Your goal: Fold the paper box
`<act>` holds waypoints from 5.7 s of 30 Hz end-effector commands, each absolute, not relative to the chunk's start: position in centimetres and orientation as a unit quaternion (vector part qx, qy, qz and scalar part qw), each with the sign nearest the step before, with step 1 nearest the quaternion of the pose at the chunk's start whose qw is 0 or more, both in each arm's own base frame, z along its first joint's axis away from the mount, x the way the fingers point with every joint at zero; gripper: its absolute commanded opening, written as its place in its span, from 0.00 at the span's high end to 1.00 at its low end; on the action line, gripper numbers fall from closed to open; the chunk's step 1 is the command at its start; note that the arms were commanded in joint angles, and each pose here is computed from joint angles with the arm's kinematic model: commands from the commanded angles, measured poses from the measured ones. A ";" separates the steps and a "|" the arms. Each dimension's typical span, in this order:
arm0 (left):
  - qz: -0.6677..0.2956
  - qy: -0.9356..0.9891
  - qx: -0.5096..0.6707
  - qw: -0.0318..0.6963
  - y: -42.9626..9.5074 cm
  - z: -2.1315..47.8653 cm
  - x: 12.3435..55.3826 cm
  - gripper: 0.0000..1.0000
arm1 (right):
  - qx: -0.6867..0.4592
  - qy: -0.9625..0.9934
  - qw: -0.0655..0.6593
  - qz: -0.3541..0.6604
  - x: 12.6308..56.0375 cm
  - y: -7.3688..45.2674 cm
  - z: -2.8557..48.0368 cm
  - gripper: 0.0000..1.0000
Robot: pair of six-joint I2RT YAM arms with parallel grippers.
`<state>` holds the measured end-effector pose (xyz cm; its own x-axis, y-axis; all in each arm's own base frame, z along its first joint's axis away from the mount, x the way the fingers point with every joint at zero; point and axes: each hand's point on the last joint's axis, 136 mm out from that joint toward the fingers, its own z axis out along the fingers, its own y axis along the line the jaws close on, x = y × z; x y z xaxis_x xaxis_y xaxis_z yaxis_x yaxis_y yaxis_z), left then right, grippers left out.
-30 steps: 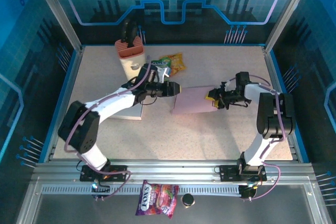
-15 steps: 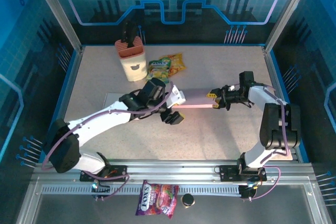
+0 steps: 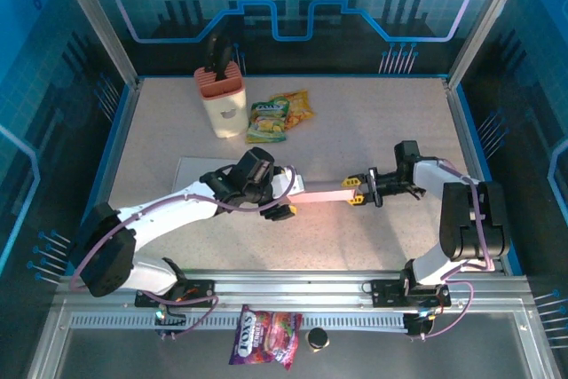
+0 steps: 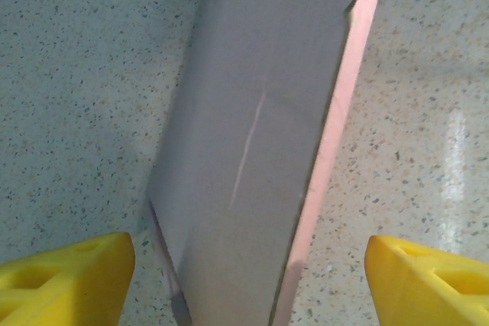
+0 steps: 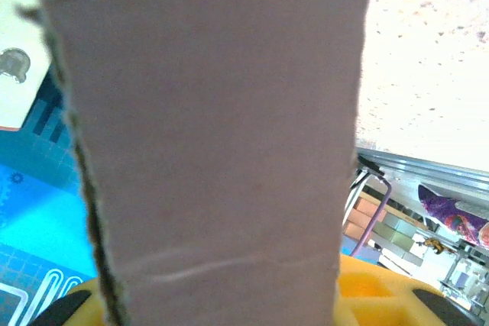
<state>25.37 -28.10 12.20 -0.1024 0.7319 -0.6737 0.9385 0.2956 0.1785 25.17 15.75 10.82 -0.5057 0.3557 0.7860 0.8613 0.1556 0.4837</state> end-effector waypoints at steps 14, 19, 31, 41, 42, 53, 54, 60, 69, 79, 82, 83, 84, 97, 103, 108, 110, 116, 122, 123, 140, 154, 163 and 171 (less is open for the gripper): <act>-0.133 0.733 0.550 0.378 -30.1 10.2 29.9 0.37 | -0.476 -0.657 0.315 -0.492 26.1 15.1 8.1 0.58; -0.174 0.745 0.535 0.360 -30.6 10.8 30.4 0.48 | -0.485 -0.654 0.299 -0.498 27.6 13.6 8.0 0.46; -0.269 0.795 0.472 0.269 -31.2 11.4 31.4 0.57 | -0.484 -0.672 0.215 -0.517 32.5 10.9 11.4 0.34; -0.247 0.811 0.461 0.260 -30.8 11.2 31.8 0.56 | -0.498 -0.752 0.044 -0.430 32.3 5.9 15.2 0.35; -0.241 0.816 0.457 0.258 -30.6 11.1 31.9 0.56 | -0.496 -0.769 0.011 -0.403 31.8 5.1 15.8 0.35; -0.202 0.822 0.462 0.264 -30.9 10.6 30.4 0.55 | -0.391 -0.801 -0.203 -0.406 28.9 12.8 19.1 0.47; -0.201 0.821 0.464 0.267 -31.0 10.7 30.4 0.55 | -0.383 -0.799 -0.210 -0.413 28.8 13.8 19.1 0.47; -0.187 0.816 0.473 0.275 -31.4 10.8 30.2 0.55 | -0.387 -0.776 -0.197 -0.457 29.4 16.7 17.0 0.45; -0.172 0.809 0.485 0.282 -32.0 11.0 29.9 0.55 | -0.374 -0.778 -0.193 -0.466 30.6 17.7 16.6 0.44; -0.165 0.806 0.491 0.286 -32.3 11.1 29.9 0.55 | -0.382 -0.794 -0.166 -0.443 30.4 17.8 13.8 0.51; -0.165 0.807 0.490 0.285 -32.3 11.1 29.9 0.54 | -0.391 -0.798 -0.155 -0.431 29.8 17.6 12.9 0.54; -0.164 0.807 0.491 0.284 -32.3 11.0 29.9 0.54 | -0.392 -0.797 -0.159 -0.431 29.8 17.4 12.9 0.54; -0.165 0.807 0.490 0.284 -32.3 11.1 29.8 0.54 | -0.392 -0.796 -0.165 -0.430 29.8 17.3 13.0 0.54; -0.165 0.805 0.491 0.289 -32.5 11.4 30.0 0.52 | -0.431 -0.811 -0.117 -0.378 27.5 16.3 9.5 0.72; -0.166 0.805 0.491 0.289 -32.5 11.4 30.0 0.53 | -0.437 -0.814 -0.101 -0.369 27.3 16.6 9.6 0.79; -0.166 0.803 0.494 0.290 -32.5 11.4 29.9 0.54 | -0.435 -0.817 -0.092 -0.367 27.2 16.9 10.1 0.81; -0.166 0.801 0.495 0.291 -32.5 11.5 29.9 0.55 | -0.428 -0.820 -0.092 -0.368 27.2 17.1 10.5 0.78; -0.158 0.792 0.513 0.291 -31.9 11.7 29.3 0.58 | -0.307 -0.858 -0.170 -0.375 28.7 16.3 16.8 0.56; -0.159 0.768 0.553 0.280 -30.8 11.9 27.6 0.59 | -0.136 -0.888 -0.288 -0.330 29.1 12.2 23.7 0.57; -0.162 0.764 0.559 0.278 -30.5 12.0 27.3 0.59 | -0.110 -0.892 -0.302 -0.319 29.0 11.5 24.0 0.57; -0.190 0.763 0.559 0.261 -28.4 12.2 26.5 0.61 | 0.051 -0.930 -0.247 -0.267 28.3 11.0 20.2 0.62; -0.191 0.768 0.555 0.259 -28.5 11.9 26.8 0.61 | 0.128 -0.944 -0.209 -0.223 30.1 11.7 17.7 0.59; -0.190 0.766 0.556 0.259 -28.5 11.9 26.8 0.61 | 0.153 -0.949 -0.196 -0.196 30.4 11.9 16.9 0.68; -0.191 0.767 0.556 0.258 -28.6 11.8 26.8 0.61 | 0.162 -0.954 -0.200 -0.156 30.8 11.3 16.5 0.69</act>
<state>27.44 -28.50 12.30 -0.2493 0.7475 -0.6157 0.9414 0.3361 0.0268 30.56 11.52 16.09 -0.8795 -0.2079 -0.4281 -0.3518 0.8898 0.2906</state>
